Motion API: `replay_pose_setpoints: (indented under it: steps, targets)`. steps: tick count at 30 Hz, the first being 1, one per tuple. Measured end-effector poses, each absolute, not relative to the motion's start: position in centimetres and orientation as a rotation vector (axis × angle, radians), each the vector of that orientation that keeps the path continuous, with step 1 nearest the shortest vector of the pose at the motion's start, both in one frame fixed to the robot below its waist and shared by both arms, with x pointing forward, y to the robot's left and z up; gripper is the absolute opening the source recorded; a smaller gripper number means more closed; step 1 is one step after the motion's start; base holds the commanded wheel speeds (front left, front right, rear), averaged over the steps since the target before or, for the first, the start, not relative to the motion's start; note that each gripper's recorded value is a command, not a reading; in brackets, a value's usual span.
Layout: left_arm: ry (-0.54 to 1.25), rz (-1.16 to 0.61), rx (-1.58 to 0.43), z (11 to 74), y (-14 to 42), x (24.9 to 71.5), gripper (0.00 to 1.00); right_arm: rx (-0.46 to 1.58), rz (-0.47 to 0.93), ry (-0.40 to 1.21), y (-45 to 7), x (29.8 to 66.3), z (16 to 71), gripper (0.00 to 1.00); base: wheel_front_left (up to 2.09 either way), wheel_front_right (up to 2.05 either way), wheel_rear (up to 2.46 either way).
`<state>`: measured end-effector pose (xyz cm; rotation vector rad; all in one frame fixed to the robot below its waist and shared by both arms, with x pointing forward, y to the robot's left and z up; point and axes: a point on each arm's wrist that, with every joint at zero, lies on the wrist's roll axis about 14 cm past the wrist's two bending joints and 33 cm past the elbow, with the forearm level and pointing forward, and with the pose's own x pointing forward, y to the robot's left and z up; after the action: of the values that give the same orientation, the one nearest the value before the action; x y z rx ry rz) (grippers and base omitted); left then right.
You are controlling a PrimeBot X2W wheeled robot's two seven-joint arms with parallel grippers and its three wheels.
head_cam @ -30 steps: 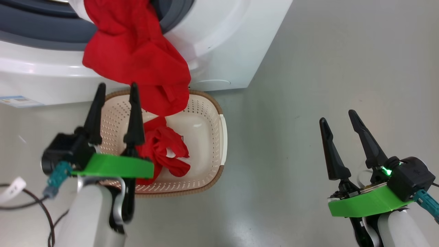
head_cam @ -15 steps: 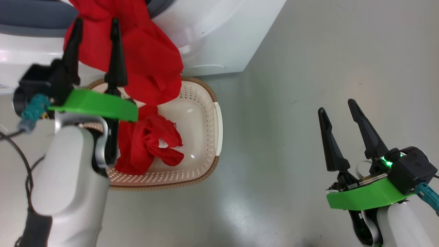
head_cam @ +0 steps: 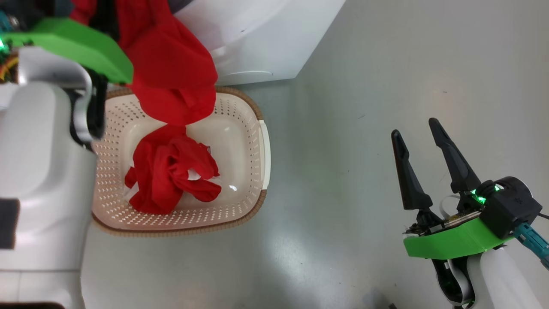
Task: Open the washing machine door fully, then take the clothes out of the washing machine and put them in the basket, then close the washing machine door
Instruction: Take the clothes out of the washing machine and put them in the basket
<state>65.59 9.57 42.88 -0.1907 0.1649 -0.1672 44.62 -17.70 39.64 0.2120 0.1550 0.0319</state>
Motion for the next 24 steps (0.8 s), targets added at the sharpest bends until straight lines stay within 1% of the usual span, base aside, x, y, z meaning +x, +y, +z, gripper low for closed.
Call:
replay_pose_setpoints:
  steps: [4,5,7,12,19,24]
  targets:
    - [0.244,-0.157,-0.176,42.2,9.4,66.8,1.0,0.209,0.031,0.154,-17.8,44.8,39.6,1.0,0.0,0.0,0.0]
    - [0.313,-0.16,-0.168,41.3,9.2,67.1,1.0,0.207,0.031,0.151,-17.8,44.9,39.7,1.0,0.0,0.0,0.0]
    - [0.378,-0.162,-0.166,40.4,9.0,67.2,1.0,0.206,0.03,0.157,-17.9,44.8,39.5,1.0,0.0,0.0,0.0]
    - [0.462,-0.148,-0.154,39.3,9.5,68.1,1.0,0.206,0.033,0.175,-17.7,44.5,39.0,1.0,0.0,0.0,0.0]
    - [0.574,-0.124,-0.136,36.5,9.9,67.9,1.0,0.203,0.016,0.185,-18.3,44.3,38.7,1.0,0.0,0.0,0.0]
    - [0.611,-0.119,-0.131,35.4,9.9,67.8,1.0,0.208,0.011,0.178,-18.5,44.7,38.8,1.0,0.0,0.0,0.0]
